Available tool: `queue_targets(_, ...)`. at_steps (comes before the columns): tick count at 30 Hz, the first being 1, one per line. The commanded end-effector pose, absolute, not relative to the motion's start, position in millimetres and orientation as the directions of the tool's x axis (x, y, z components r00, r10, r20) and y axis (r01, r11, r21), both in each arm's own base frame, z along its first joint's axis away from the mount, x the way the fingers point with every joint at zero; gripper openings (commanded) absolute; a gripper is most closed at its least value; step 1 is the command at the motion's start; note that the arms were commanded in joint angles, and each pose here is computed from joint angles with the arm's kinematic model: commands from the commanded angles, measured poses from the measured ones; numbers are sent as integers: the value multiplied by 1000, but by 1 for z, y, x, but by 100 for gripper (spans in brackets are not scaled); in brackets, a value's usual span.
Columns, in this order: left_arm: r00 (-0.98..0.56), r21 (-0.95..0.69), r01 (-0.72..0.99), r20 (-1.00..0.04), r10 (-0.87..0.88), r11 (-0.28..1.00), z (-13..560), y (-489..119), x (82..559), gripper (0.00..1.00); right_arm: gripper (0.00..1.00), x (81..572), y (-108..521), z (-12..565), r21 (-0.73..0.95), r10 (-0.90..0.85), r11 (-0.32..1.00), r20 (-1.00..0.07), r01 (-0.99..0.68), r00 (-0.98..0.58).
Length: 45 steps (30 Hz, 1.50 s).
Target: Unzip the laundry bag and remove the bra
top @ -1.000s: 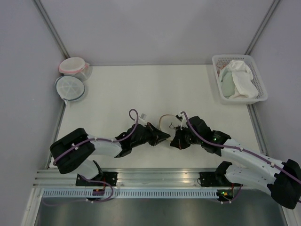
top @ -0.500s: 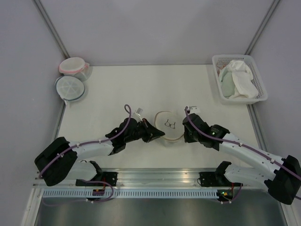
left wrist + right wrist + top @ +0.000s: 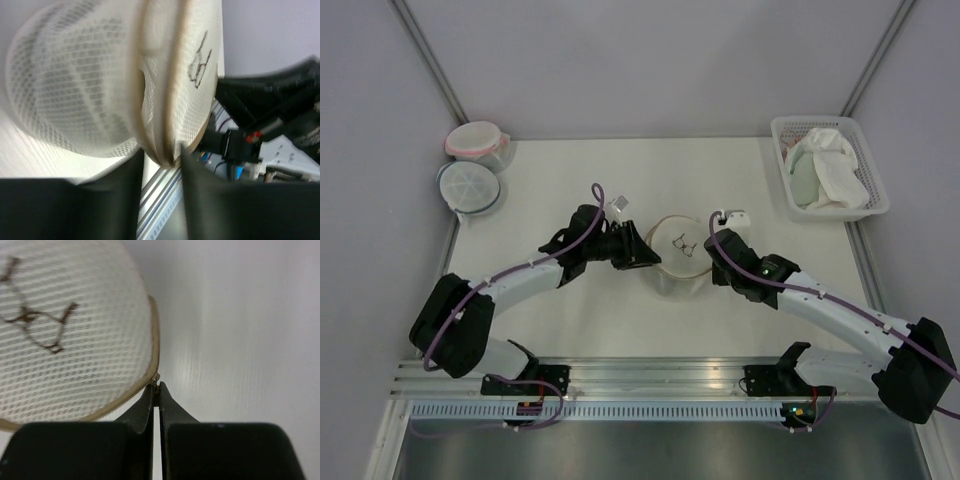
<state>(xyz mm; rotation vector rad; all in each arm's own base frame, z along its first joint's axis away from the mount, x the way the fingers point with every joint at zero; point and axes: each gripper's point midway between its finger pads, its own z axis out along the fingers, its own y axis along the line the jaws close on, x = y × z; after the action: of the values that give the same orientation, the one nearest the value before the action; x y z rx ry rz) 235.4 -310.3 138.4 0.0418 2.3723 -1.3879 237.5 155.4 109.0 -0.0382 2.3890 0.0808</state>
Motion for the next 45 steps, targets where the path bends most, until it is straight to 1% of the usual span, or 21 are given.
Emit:
queue_targets(1,-895,-802,280,-416,-158,527,146,-303,269,47,0,253,138,144,42,41,999,-772,14,-635)
queue_targets(2,-883,-805,289,-433,-181,518,151,-304,278,75,0,252,139,143,49,45,999,-770,12,-636)
queue_targets(3,-883,-816,269,-421,-207,511,156,-307,285,82,0,251,140,143,53,43,999,-769,3,-638)
queue_targets(5,-881,-830,252,-409,-237,497,161,-310,289,91,0,250,142,139,63,43,998,-762,-9,-647)
queue_targets(6,-881,-850,222,-385,-275,478,164,-309,288,92,0,249,148,137,84,46,996,-756,-27,-653)
queue_targets(8,-843,-859,211,-401,-358,466,181,-301,286,95,0,246,153,130,103,44,994,-743,-49,-668)
queue_targets(9,-850,-869,137,-350,-394,476,168,-292,276,95,0,244,160,126,127,44,989,-732,-73,-680)
queue_targets(10,-844,-869,111,-338,-415,482,166,-287,270,95,1,242,166,121,143,35,985,-716,-97,-697)
queue_targets(11,-821,-876,124,-354,-448,465,182,-282,261,96,0,238,173,116,163,24,979,-701,-127,-713)
queue_targets(12,-830,-883,63,-305,-466,465,168,-275,248,96,0,238,185,117,207,26,964,-701,-169,-713)
queue_targets(17,-844,-927,-9,-194,-500,376,165,-255,195,96,0,196,243,114,459,-50,799,-593,-389,-803)
queue_targets(20,-840,-950,-68,-110,-531,305,157,-246,171,98,0,176,271,125,568,-85,664,-589,-486,-804)
queue_targets(25,-845,-955,-65,-102,-526,290,161,-254,167,100,1,162,289,138,623,-108,563,-596,-543,-796)
queue_targets(27,-851,-964,-21,-122,-510,266,172,-264,171,100,0,160,294,141,635,-114,540,-595,-553,-795)
queue_targets(35,-887,-968,9,-124,-445,252,181,-317,191,99,0,164,291,122,604,-129,596,-578,-529,-806)
queue_targets(37,-883,-960,-6,-127,-453,280,171,-327,198,98,0,163,290,122,601,-130,598,-580,-530,-804)
queue_targets(40,-887,-960,5,-134,-443,279,169,-341,201,90,0,162,290,123,595,-132,602,-584,-532,-801)
queue_targets(41,-889,-960,0,-128,-440,279,164,-342,200,79,1,162,289,124,592,-131,602,-589,-536,-798)
queue_targets(43,-884,-964,-10,-116,-453,266,160,-342,202,63,0,162,286,126,580,-131,614,-593,-535,-794)
queue_targets(44,-880,-965,-19,-109,-463,263,156,-339,202,47,0,163,283,125,569,-134,629,-592,-530,-795)
queue_targets(45,-877,-965,-20,-110,-469,262,156,-338,202,38,0,164,280,127,559,-130,638,-600,-530,-789)
